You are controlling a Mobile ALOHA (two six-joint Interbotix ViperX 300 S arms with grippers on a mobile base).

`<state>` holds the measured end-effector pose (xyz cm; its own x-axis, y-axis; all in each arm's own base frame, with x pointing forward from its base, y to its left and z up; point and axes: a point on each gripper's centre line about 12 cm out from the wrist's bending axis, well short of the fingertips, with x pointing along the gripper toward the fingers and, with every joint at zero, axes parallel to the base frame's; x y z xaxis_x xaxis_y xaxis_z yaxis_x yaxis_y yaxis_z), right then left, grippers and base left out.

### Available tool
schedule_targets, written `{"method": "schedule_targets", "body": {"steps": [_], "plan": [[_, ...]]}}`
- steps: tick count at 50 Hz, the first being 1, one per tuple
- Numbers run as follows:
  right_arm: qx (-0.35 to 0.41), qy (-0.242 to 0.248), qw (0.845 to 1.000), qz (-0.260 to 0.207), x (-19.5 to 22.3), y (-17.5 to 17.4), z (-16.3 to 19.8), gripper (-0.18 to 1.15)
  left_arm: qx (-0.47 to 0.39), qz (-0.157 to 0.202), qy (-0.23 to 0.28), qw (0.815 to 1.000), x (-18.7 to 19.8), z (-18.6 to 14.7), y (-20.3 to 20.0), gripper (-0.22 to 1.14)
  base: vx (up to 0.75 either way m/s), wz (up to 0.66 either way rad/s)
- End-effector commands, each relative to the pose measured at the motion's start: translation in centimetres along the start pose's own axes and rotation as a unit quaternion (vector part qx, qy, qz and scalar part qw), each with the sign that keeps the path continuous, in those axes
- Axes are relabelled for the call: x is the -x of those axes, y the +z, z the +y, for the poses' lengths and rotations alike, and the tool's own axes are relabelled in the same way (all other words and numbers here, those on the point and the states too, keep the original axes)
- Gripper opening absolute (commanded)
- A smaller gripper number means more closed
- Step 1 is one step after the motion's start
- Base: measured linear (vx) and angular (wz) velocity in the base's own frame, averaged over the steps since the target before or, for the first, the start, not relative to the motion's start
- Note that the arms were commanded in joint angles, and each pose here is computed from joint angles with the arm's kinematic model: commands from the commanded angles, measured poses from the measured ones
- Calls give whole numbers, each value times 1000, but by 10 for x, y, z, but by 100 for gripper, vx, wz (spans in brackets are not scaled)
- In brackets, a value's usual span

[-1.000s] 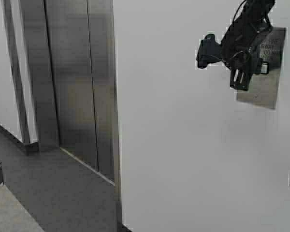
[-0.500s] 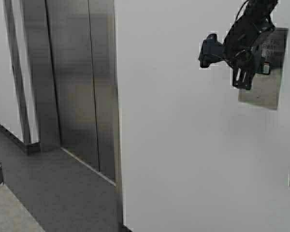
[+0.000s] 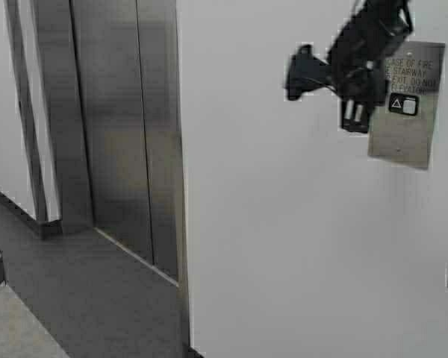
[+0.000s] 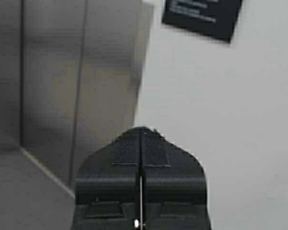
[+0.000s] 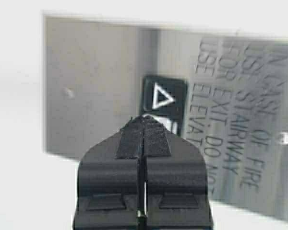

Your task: Navigate to elevator, push the call button, then enter the elevator

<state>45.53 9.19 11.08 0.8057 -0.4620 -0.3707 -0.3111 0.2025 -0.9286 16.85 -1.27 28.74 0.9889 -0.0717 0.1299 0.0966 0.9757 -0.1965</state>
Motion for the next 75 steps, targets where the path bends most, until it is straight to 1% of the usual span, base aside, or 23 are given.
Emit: {"method": "schedule_targets", "body": {"steps": [1,9,15,22,26,32,37,40,43,46,53,60,66,75], "plan": [[-36,-3,998,-46,63,26,-20,5,2,-8,-2,1000,-1,-1,6,2,0,0],[-93,44,991,-85,127,40,-25,5,2,-13,-3,1000,1,-2,7,2,0,0],[-149,100,975,-128,173,43,-31,5,2,-11,-2,1000,1,-1,7,2,0,0],[-217,184,943,-172,209,41,-36,5,2,-9,-2,1000,1,-2,6,2,0,0],[-235,231,923,-198,222,37,-34,5,0,-8,-2,1000,1,-1,6,2,0,3],[-257,297,888,-239,241,32,-27,5,-7,-7,-2,1000,1,-1,4,2,0,4],[-269,332,864,-268,253,30,-26,5,-11,-6,-1,1000,2,-1,4,2,1,7],[-274,344,853,-282,259,30,-27,5,-12,-5,-2,1000,2,-1,3,2,2,11],[-279,351,845,-292,263,31,-30,5,-14,-4,-2,1000,2,-1,2,2,3,16],[-279,352,842,-300,265,31,-32,5,-15,-1,0,1000,2,0,1,2,3,21],[-263,345,844,-315,267,31,-34,5,-18,2,-1,1000,1,0,-1,2,5,30],[-257,344,843,-325,267,32,-34,5,-21,4,0,1000,1,0,-2,2,7,40],[-266,341,836,-338,266,34,-39,5,-26,5,0,1000,1,0,-4,2,8,45],[-282,333,831,-346,260,35,-50,5,-33,17,2,999,-2,1,-8,2,10,52]]}}
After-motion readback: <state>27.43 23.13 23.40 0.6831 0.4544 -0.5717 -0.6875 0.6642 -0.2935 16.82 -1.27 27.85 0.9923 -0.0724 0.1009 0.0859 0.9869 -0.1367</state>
